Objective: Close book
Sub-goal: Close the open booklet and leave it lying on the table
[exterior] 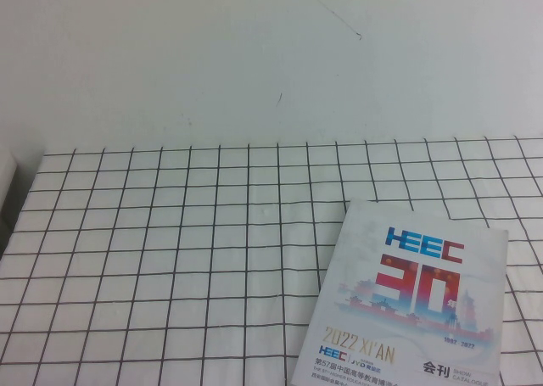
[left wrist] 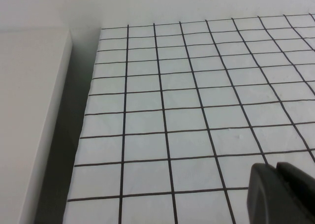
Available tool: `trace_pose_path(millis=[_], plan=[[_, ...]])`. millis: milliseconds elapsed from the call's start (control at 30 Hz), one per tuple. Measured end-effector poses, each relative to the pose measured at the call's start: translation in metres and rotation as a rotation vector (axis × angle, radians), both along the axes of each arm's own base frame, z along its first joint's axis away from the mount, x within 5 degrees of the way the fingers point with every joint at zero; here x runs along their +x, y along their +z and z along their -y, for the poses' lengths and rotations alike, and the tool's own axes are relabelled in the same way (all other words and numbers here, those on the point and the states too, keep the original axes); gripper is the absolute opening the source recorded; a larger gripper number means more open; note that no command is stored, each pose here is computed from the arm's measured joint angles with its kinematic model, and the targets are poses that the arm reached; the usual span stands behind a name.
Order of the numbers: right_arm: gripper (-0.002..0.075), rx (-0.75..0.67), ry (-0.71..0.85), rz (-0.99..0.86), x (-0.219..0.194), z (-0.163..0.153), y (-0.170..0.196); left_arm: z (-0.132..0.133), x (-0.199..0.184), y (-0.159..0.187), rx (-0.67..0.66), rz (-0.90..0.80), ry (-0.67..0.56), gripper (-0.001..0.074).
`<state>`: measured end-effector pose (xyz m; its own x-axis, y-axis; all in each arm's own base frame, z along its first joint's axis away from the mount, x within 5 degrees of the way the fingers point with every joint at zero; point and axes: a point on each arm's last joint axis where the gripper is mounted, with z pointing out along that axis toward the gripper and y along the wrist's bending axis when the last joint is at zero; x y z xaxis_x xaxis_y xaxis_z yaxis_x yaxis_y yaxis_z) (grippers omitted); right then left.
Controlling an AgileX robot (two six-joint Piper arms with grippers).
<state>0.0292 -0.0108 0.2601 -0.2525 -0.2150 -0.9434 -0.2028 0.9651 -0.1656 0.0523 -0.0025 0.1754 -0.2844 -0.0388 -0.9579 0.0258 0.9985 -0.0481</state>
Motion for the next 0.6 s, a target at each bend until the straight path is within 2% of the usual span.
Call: trace_pose_path(millis=[600], plan=[[-0.0003, -0.010, 0.000, 0.003, 0.0015, -0.0004, -0.0035, -0.0001, 0.0000, 0.0000, 0.001, 0.000, 0.002, -0.0004]])
